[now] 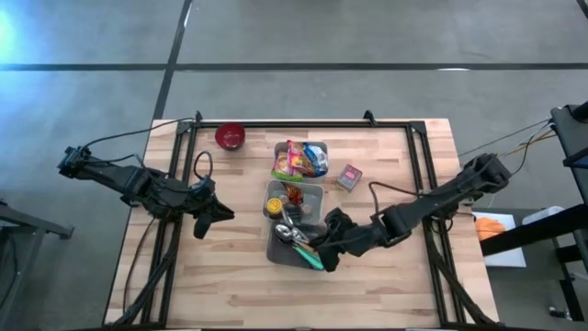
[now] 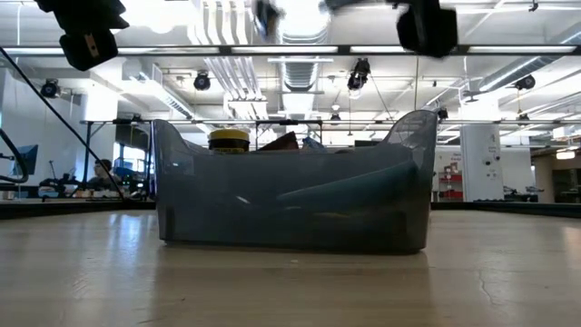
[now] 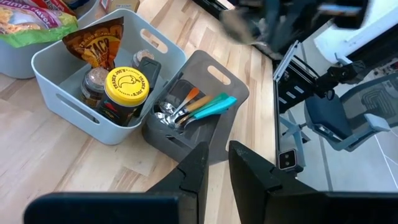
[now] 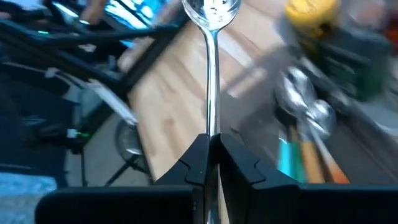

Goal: Pick & Place Food Item
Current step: Put the silver spoon into the black bin

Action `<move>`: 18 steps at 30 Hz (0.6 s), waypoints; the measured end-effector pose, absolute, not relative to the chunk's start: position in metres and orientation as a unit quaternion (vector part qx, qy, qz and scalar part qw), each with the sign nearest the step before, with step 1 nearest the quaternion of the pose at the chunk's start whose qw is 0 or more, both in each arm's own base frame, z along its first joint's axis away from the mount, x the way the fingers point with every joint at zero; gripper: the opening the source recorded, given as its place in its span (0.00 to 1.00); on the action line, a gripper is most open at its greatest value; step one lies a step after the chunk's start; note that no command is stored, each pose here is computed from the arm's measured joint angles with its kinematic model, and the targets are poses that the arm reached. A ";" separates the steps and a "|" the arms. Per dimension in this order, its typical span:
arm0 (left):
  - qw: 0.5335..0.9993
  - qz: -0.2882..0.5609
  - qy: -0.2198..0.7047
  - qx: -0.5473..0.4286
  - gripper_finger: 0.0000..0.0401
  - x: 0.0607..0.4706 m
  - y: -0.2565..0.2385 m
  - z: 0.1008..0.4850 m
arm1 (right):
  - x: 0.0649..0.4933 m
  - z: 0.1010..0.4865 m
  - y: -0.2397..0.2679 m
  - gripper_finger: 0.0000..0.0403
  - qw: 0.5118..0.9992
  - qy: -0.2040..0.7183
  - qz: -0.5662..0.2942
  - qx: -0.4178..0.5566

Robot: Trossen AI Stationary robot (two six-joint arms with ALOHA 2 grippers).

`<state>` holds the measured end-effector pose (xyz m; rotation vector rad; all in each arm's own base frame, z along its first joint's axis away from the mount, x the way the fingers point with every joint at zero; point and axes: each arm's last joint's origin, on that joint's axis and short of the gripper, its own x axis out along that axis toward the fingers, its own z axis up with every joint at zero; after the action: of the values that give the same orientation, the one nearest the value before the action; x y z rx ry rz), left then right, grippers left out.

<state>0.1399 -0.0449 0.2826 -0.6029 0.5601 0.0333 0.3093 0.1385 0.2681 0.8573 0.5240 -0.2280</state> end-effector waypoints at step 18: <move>0.915 0.018 0.277 -0.291 0.17 0.139 -0.045 0.282 | 0.354 0.239 0.144 0.02 0.809 0.409 -0.230 0.354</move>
<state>0.1394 -0.0447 0.2817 -0.5991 0.5708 0.0379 0.3543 0.1440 0.2391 0.7563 0.8753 -0.4913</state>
